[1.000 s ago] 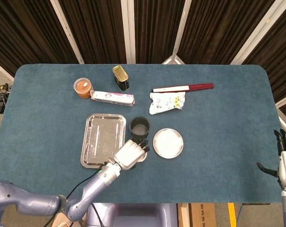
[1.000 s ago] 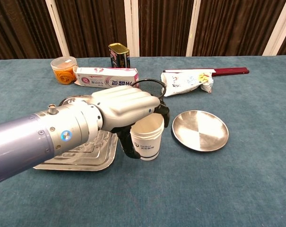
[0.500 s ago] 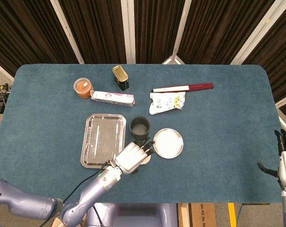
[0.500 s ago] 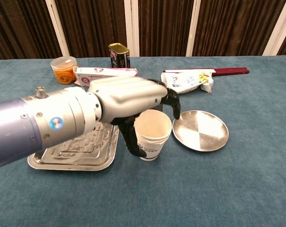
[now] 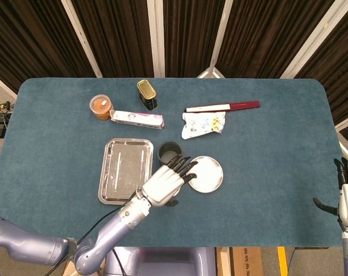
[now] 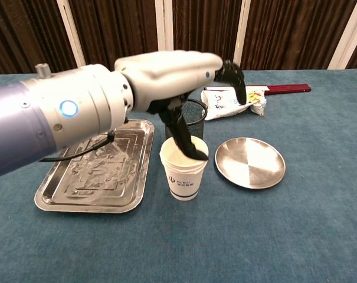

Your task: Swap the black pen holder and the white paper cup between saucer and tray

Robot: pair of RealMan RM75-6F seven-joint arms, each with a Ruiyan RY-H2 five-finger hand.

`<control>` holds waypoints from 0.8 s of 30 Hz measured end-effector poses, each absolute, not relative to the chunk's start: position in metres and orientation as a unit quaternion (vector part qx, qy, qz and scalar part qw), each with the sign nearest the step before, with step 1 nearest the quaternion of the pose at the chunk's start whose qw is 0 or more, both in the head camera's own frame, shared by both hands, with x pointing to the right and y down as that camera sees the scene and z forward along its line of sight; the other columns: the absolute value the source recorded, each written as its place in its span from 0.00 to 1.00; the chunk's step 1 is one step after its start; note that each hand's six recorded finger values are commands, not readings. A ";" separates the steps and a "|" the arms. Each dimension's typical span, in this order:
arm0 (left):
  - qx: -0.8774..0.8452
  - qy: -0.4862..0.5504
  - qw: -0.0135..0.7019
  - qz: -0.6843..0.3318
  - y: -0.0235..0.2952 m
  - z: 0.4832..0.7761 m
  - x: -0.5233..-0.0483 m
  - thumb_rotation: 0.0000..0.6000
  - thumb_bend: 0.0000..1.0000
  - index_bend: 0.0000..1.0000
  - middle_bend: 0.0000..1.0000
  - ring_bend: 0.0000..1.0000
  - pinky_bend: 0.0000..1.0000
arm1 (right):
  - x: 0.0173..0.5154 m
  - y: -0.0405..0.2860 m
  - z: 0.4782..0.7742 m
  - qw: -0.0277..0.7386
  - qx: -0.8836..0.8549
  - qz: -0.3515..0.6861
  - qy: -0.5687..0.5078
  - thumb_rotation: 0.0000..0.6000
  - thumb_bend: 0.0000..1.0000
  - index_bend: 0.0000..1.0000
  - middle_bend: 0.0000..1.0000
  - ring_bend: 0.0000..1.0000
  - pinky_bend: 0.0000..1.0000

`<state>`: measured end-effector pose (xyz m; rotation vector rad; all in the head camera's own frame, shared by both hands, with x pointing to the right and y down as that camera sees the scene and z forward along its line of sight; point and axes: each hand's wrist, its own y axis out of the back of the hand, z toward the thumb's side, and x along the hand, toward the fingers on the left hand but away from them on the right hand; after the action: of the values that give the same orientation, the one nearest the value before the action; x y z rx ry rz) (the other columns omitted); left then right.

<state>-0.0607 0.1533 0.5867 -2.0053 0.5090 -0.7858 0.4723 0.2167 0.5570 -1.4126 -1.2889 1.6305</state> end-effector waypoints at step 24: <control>-0.779 0.250 0.404 -0.408 0.084 0.647 -0.069 1.00 0.00 0.22 0.00 0.00 0.00 | 0.478 0.215 0.563 0.309 -0.525 0.630 -0.482 1.00 0.00 0.01 0.00 0.02 0.00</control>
<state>-0.0688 0.0837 0.6469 -1.9673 0.6312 -1.0304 0.4784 0.2151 0.5633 -1.3886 -1.2731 1.6642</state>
